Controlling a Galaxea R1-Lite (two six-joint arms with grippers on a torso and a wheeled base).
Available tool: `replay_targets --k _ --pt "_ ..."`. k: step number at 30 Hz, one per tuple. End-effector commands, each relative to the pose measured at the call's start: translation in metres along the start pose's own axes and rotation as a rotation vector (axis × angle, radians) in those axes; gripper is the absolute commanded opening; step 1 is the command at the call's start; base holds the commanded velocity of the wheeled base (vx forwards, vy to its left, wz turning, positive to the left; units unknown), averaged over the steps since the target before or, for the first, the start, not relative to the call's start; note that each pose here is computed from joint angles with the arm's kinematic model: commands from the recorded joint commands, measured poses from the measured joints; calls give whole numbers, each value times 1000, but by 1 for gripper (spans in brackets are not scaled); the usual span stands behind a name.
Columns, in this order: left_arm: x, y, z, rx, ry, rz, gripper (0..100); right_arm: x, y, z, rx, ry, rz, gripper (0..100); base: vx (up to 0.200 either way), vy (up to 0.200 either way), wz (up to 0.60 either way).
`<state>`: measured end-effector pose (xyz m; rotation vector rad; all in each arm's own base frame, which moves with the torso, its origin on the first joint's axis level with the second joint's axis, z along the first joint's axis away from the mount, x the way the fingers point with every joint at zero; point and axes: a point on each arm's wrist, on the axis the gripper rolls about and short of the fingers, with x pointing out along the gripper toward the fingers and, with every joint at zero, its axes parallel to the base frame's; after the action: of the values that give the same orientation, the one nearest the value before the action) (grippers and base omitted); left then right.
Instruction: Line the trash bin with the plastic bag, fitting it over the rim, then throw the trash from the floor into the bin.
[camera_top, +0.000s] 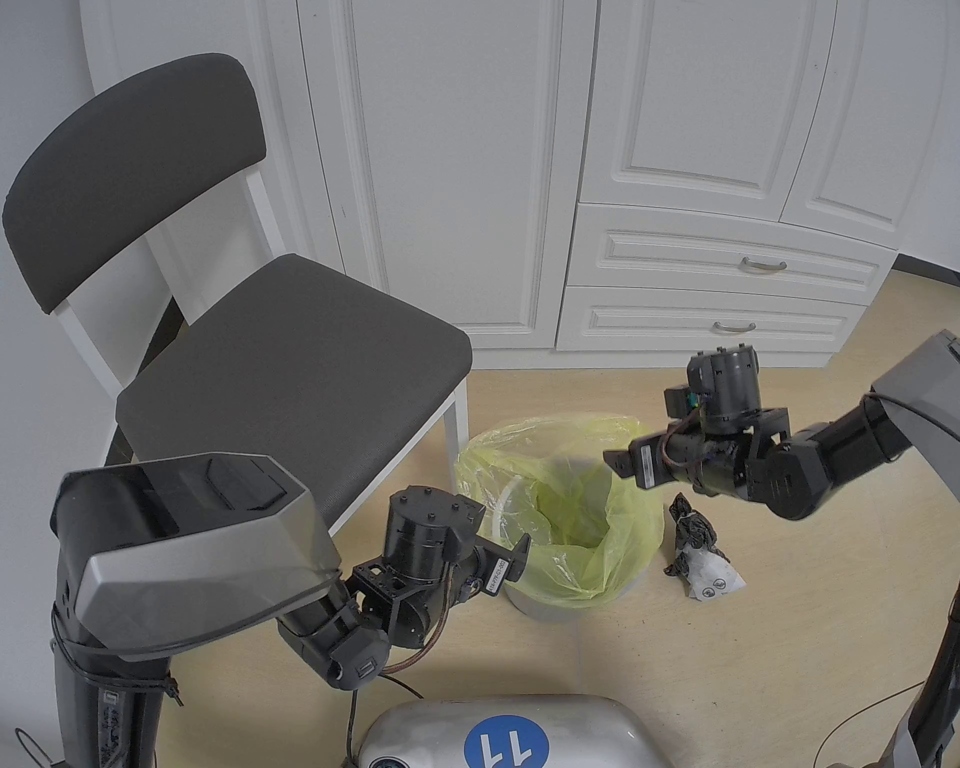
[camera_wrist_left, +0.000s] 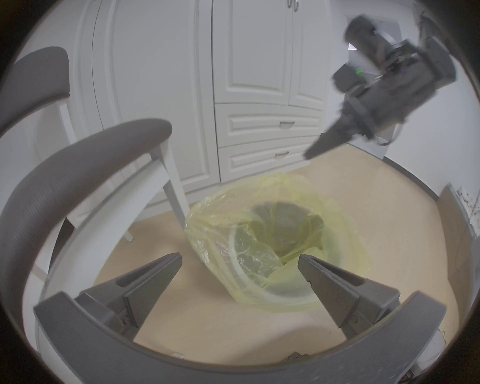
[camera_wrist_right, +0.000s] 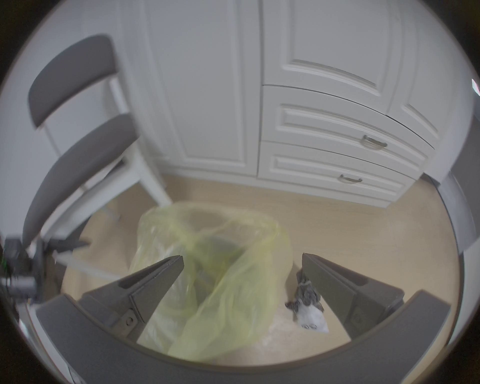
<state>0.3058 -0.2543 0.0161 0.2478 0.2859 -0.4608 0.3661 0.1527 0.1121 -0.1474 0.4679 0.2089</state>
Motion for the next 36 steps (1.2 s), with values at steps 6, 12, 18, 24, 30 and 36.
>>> replay_targets --k 6,12,18,24,30,36 --pt "38 7 -7 -76 111 120 100 -9 26 -72 -246 236 58 100 0 0 0" --pt "48 33 -2 -109 107 178 100 -15 3 -98 -315 344 -32 100 0 0 0" --pt "50 33 -9 -102 136 179 100 -40 -22 -116 -417 430 -62 100 0 0 0" --pt "61 33 -18 -102 156 185 100 -36 -18 -143 -426 519 -43 100 0 0 0" --pt "72 42 -23 -124 154 209 100 -1 -24 -173 -358 506 -159 100 0 0 0" --pt "77 43 -21 -150 141 212 100 7 -39 -181 -330 506 -228 100 0 0 0"
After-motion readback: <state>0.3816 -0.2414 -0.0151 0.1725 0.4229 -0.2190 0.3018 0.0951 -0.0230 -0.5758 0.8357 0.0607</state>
